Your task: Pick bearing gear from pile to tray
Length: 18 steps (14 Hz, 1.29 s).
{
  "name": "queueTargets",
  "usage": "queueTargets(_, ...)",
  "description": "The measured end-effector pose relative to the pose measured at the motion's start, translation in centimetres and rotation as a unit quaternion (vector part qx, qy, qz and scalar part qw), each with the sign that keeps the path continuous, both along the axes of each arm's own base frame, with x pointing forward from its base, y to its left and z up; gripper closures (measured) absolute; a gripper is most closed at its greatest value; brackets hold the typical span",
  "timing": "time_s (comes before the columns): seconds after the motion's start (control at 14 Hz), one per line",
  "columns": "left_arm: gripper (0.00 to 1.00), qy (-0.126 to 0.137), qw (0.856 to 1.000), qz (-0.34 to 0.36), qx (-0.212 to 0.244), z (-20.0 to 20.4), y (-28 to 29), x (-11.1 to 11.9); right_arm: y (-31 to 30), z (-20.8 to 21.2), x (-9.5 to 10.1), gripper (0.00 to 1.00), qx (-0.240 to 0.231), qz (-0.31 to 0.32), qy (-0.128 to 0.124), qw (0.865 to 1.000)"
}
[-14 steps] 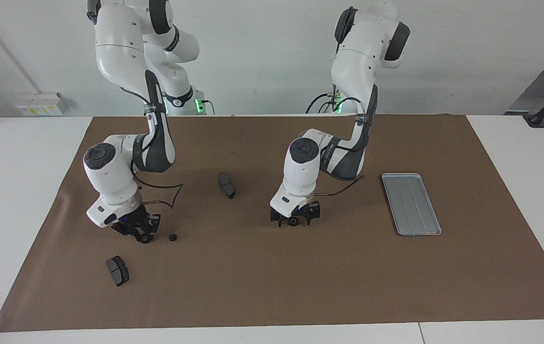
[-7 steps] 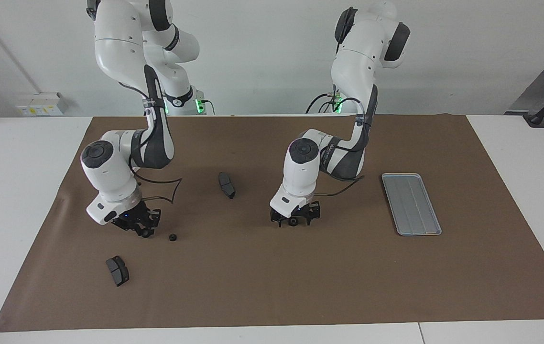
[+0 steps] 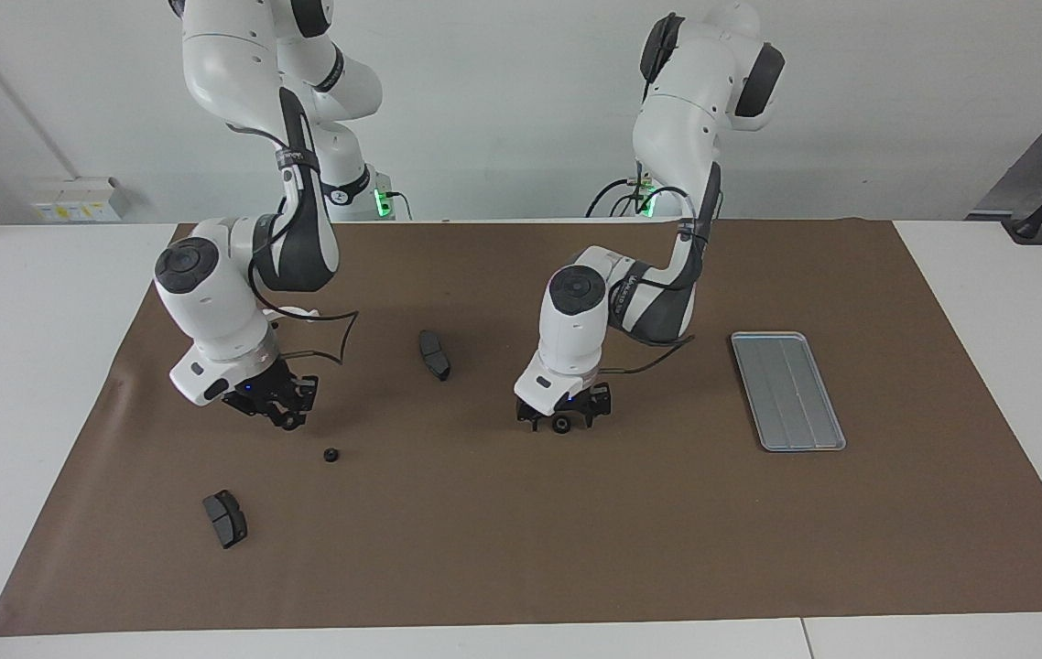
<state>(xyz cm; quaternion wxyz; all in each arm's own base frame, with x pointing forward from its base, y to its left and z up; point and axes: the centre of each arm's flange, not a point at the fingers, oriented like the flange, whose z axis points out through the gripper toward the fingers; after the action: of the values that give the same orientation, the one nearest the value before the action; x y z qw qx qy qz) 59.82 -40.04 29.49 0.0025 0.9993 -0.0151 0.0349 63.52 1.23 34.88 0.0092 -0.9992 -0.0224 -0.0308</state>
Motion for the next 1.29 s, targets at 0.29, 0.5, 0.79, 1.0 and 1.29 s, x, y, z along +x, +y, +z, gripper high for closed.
queueTargets(0.29, 0.41, 0.004, 1.0, 0.001, 0.0, 0.1, 0.0, -0.1, 0.0, 0.0, 0.0, 0.65, 0.0, 0.0, 0.0, 1.0)
queueTargets(0.5, 0.55, 0.005, 1.0, 0.001, 0.0, 0.2, -0.1, -0.1, 0.0, 0.0, 0.0, 0.65, 0.0, 0.0, 0.0, 1.0)
queueTargets(0.79, 0.65, 0.008, 1.0, 0.002, 0.001, 0.3, 0.0, -0.1, 0.0, -0.1, 0.0, 0.65, 0.0, 0.0, 0.0, 1.0)
queueTargets(1.0, 0.65, 0.013, 1.0, 0.011, 0.008, 0.5, 0.9, 0.5, 0.0, -0.1, 0.0, 0.65, 0.0, 0.0, 0.001, 1.0)
queueTargets(1.29, 0.65, 0.032, 0.999, 0.023, 0.004, 3.5, 5.8, 4.1, 1.4, 0.0, -0.1, 0.65, 0.003, -0.018, 0.001, 1.0)
